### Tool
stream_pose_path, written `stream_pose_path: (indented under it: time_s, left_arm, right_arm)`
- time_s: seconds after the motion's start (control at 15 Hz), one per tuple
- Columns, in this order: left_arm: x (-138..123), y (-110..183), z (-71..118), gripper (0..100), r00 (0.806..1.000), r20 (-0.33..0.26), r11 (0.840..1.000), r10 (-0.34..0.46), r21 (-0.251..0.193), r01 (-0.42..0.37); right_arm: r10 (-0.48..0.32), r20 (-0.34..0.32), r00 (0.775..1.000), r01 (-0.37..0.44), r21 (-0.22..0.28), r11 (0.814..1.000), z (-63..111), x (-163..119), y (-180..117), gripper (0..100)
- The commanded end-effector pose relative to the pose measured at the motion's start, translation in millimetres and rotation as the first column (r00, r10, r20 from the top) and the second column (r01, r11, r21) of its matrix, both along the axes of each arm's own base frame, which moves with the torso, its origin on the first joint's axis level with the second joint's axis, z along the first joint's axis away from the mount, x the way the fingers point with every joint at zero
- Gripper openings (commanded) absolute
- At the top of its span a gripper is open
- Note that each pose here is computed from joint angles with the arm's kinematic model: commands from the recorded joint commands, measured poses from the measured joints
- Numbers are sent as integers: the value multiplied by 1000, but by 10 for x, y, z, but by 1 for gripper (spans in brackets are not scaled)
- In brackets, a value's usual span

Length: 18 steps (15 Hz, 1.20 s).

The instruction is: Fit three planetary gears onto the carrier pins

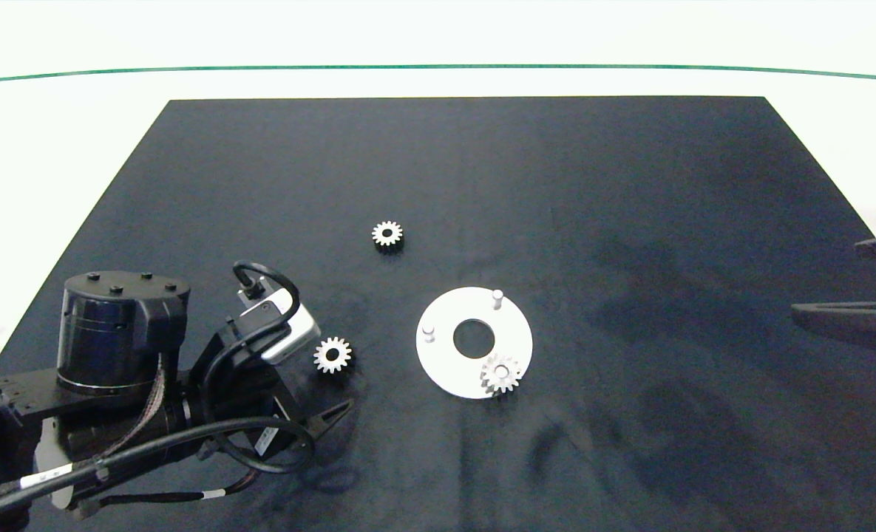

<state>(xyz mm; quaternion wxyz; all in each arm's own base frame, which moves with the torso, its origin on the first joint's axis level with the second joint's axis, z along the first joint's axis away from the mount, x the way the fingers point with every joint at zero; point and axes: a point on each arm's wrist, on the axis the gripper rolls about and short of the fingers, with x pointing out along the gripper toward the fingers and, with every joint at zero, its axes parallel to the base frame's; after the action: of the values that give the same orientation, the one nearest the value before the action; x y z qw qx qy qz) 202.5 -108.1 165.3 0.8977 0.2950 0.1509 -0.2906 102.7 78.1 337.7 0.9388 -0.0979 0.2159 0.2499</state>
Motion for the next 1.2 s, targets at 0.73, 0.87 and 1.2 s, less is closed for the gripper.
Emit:
stream_pose_path:
  time_s: [0.73, 0.87, 1.2]
  left_arm:
    - [186, -123, -16, 100, 998, -57, 1000, 11, 12, -10]
    - [201, -127, -23, 100, 998, -59, 1000, 13, 11, -13]
    - [256, -143, -19, 100, 997, -68, 1000, 18, 16, -17]
  right_arm:
    - [8, -18, 1000, -8, -10, 1000, -60, -16, -10, 100]
    - [8, -17, 1000, -8, -9, 1000, -58, -20, -13, 100]
    - [8, -16, 1000, -8, -9, 1000, -60, -30, -21, 100]
